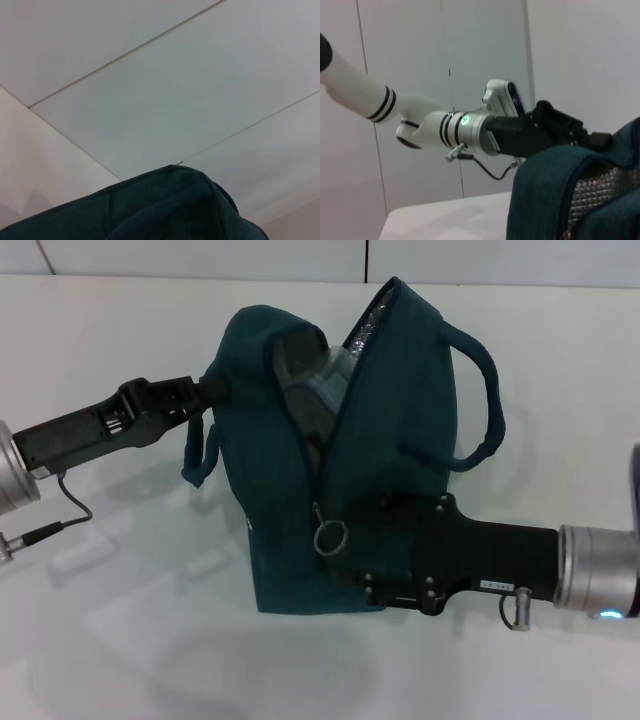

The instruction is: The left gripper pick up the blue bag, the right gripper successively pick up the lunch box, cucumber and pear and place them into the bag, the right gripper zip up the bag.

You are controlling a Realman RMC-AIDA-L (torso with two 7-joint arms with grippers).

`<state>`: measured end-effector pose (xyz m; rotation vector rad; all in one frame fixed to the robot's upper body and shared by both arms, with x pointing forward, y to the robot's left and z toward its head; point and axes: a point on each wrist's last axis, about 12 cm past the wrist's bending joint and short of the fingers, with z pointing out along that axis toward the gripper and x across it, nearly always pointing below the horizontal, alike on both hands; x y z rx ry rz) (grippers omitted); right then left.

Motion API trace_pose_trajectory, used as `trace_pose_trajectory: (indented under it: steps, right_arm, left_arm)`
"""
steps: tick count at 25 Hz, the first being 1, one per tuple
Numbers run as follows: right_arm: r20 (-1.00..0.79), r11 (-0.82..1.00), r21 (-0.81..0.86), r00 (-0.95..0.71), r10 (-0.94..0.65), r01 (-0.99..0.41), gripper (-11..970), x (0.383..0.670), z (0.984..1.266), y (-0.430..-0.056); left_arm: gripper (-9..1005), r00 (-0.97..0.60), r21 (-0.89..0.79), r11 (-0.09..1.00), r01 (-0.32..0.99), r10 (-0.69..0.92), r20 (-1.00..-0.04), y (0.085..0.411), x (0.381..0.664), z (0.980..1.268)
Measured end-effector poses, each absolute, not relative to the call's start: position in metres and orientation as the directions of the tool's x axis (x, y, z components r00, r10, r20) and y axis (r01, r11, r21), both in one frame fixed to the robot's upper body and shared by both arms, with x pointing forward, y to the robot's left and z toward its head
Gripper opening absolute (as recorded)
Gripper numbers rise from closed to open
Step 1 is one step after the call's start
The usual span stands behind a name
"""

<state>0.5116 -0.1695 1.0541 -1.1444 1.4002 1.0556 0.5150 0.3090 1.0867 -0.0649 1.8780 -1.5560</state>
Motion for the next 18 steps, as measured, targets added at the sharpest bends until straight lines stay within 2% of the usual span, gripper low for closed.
trace_pose_trajectory:
  steps: [14, 18]
  right_arm:
    - [-0.988, 0.113, 0.046, -0.062, -0.144, -0.993, 632, 0.517, 1.058, -0.156]
    - [-0.985, 0.173, 0.042, -0.07, -0.158, -0.984, 626, 0.522, 1.055, -0.159]
  left_arm:
    - [80, -0.759, -0.878, 0.283, 0.386, -0.444, -0.477, 0.307, 0.517, 1.087]
    - [80, -0.762, -0.879, 0.28, 0.385, -0.441, -0.474, 0.306, 0.515, 1.087]
